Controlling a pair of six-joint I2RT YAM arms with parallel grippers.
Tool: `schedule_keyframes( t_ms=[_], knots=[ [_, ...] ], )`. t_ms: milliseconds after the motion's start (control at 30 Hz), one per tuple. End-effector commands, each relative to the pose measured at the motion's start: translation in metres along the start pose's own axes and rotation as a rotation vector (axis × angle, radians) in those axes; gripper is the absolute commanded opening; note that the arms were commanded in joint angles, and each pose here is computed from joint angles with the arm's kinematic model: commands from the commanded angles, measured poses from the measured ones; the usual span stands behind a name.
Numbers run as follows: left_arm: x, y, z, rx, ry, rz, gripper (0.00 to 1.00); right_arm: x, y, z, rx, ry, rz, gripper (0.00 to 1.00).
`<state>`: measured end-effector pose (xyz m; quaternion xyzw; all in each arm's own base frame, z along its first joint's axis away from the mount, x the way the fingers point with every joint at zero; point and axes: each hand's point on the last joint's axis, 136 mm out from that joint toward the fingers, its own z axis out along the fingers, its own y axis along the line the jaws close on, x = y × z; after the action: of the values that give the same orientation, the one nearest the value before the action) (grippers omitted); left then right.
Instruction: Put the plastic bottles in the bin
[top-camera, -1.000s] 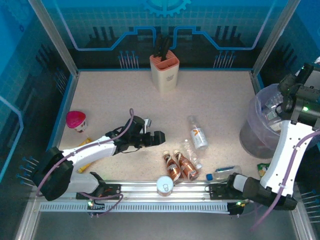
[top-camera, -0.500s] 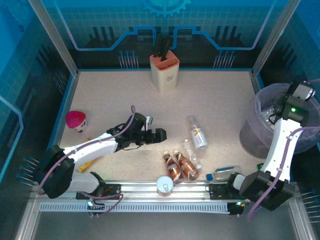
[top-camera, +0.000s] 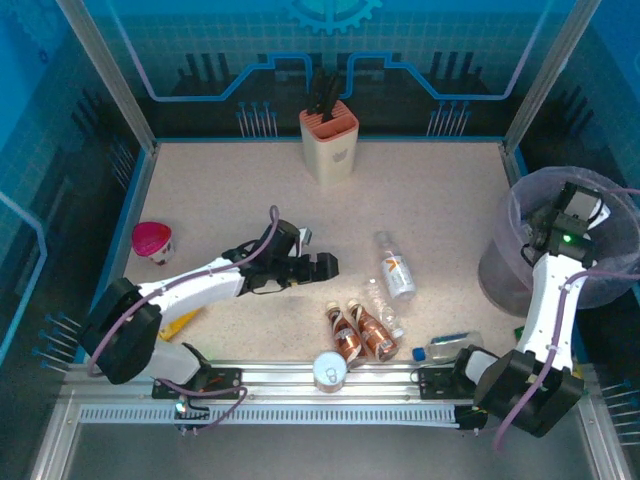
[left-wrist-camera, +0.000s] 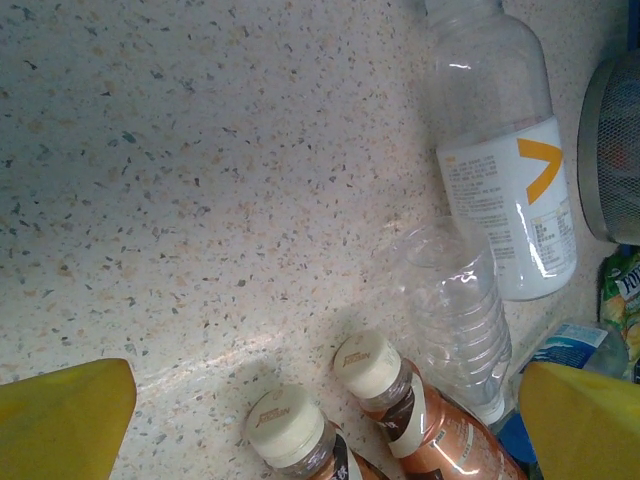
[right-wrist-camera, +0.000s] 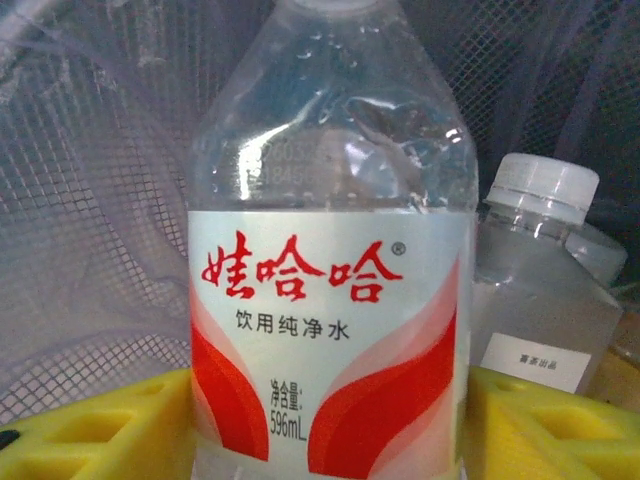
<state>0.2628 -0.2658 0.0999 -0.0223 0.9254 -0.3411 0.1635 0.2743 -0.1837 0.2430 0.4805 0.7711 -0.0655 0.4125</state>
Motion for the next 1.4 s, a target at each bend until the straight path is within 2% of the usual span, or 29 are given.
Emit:
schedule_keyframes(
  t_ms=[0,167,233,267,633,800,933,1033,1167,1367],
  knots=[
    [-0.007,-0.012,-0.002,0.027,0.008,0.027,0.99,0.004,0.003,-0.015,-0.013,0.018,0.012,0.74],
    [-0.009,-0.013,0.0,0.029,0.009,0.033,0.99,-0.02,0.009,-0.041,-0.013,-0.017,-0.027,0.85],
    [-0.009,-0.013,0.001,0.031,0.011,0.031,0.99,-0.028,0.013,-0.05,-0.014,-0.017,-0.053,0.97],
    [-0.009,-0.013,0.002,0.032,0.01,0.029,0.99,-0.031,0.015,-0.053,-0.019,-0.011,-0.066,1.0],
    [-0.007,-0.011,0.003,0.029,0.015,0.026,0.99,-0.032,0.03,-0.068,-0.077,0.062,-0.211,1.0],
    [-0.008,-0.009,0.001,0.02,0.002,0.027,0.99,-0.031,0.051,-0.102,-0.152,0.052,-0.297,1.0],
    [-0.01,-0.003,0.001,-0.002,-0.011,0.035,0.99,-0.025,0.078,-0.135,-0.201,0.033,-0.438,1.0],
    [-0.011,-0.001,0.0,-0.006,-0.015,0.035,0.99,-0.004,0.102,-0.152,-0.264,0.066,-0.542,1.0],
    [-0.009,0.004,0.0,-0.008,-0.014,0.026,0.99,0.043,0.131,-0.162,-0.334,0.136,-0.671,1.0],
    [-0.003,0.011,0.008,0.044,-0.002,-0.037,0.99,0.14,0.17,-0.149,-0.364,0.306,-0.878,1.0]
  ],
)
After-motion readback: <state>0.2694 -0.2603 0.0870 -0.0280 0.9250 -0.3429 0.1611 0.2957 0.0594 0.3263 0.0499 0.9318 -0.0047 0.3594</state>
